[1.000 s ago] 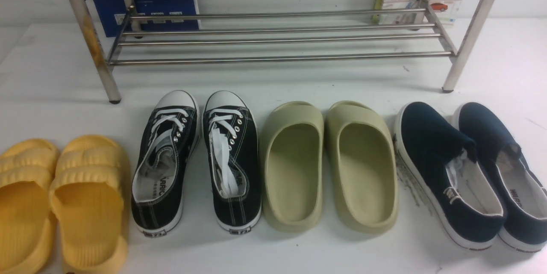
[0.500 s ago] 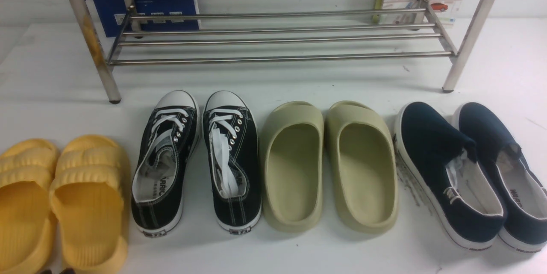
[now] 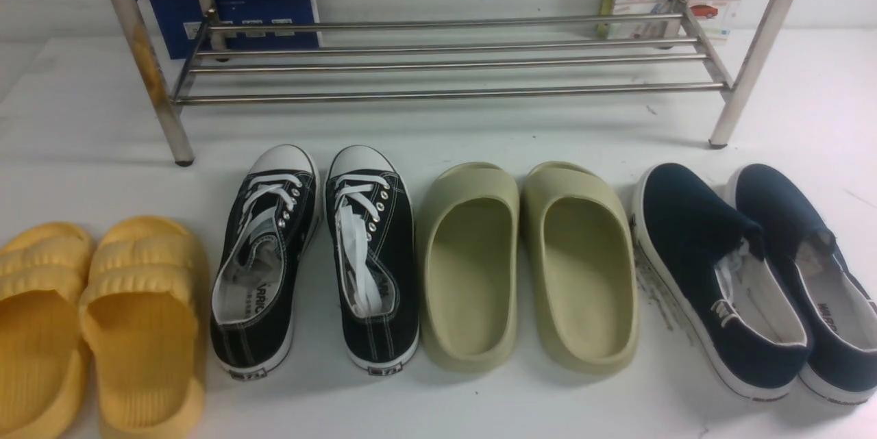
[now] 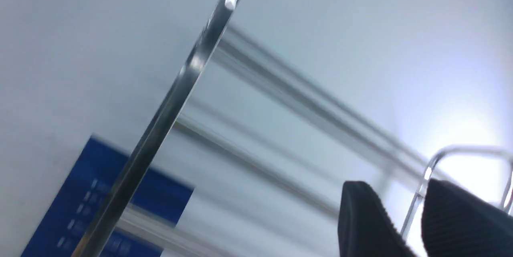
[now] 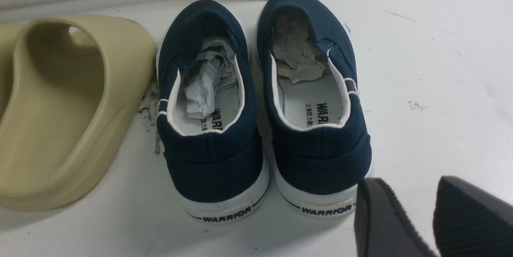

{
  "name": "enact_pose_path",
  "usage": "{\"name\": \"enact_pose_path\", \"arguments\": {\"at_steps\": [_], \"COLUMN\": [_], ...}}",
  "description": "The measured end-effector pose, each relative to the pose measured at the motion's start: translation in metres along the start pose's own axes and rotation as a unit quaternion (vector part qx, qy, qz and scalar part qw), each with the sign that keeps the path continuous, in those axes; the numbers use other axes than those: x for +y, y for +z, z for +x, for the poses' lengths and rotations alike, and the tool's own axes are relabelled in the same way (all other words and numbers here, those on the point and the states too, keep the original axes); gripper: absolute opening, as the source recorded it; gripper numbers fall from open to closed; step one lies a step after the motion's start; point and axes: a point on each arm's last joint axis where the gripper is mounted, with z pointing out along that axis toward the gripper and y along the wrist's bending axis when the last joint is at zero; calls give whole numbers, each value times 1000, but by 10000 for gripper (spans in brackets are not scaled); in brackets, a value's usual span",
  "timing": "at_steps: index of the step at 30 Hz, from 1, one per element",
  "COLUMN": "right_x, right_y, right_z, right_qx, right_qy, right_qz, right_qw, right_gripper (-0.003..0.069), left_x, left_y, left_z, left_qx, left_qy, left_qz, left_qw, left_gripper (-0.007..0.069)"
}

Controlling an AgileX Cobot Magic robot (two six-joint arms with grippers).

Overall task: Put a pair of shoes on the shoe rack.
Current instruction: Use the left arm to grab the shoe closest to it

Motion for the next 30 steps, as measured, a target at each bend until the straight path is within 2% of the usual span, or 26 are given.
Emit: {"name": "enact_pose_path", "arguments": {"at_steps": [3,4,8,10,11,12,13,14,15,17,18,19,20,21,22,23,24,25,26,28,30], "right_x": [0,0,0,0,0,0,0,0,0,0,0,0,0,0,0,0,0,0,0,0,0], "right_y": [0,0,0,0,0,0,0,0,0,0,0,0,0,0,0,0,0,0,0,0,0], "right_z": [0,0,0,0,0,0,0,0,0,0,0,0,0,0,0,0,0,0,0,0,0], "right_qx": [0,0,0,0,0,0,0,0,0,0,0,0,0,0,0,0,0,0,0,0,0], "right_qy": [0,0,0,0,0,0,0,0,0,0,0,0,0,0,0,0,0,1,1,1,1], "right_qz": [0,0,0,0,0,0,0,0,0,0,0,0,0,0,0,0,0,0,0,0,0], "right_qw": [1000,1000,1000,1000,1000,1000,1000,1000,1000,1000,1000,1000,1000,1000,1000,1000,1000,1000,1000,1000,1000], "right_gripper": [239,239,239,239,239,239,239,239,239,239,239,239,239,239,239,239,239,239,239,239,239], "left_x": [-18,-33,-70,-87,-89,-90,-91,-86,-85,-72,-70,-60,-58,-47,-46,-36,-35,-27,-23,-19,-11], "left_y": [14,26,63,90,94,107,109,119,119,128,128,130,131,132,132,132,132,133,135,137,142], "left_z": [-29,-52,-103,-118,-120,-115,-115,-102,-99,-73,-68,-53,-50,-31,-29,-12,-10,6,15,23,40], "left_qx": [-39,-48,-8,95,102,187,187,267,284,385,401,459,467,520,524,566,569,603,619,633,656], "left_qy": [-21,-31,-40,-38,-37,-32,-32,-20,-17,15,21,45,48,56,56,53,52,46,42,41,44], "left_qz": [23,34,34,1,-1,-35,-35,-70,-78,-124,-131,-157,-161,-190,-192,-214,-216,-234,-242,-247,-254], "left_qw": [999,998,999,995,994,981,981,961,956,914,906,874,868,831,828,794,792,761,746,733,710], "left_gripper": [237,237,237,237,237,237,237,237,237,237,237,237,237,237,237,237,237,237,237,237,237]}}
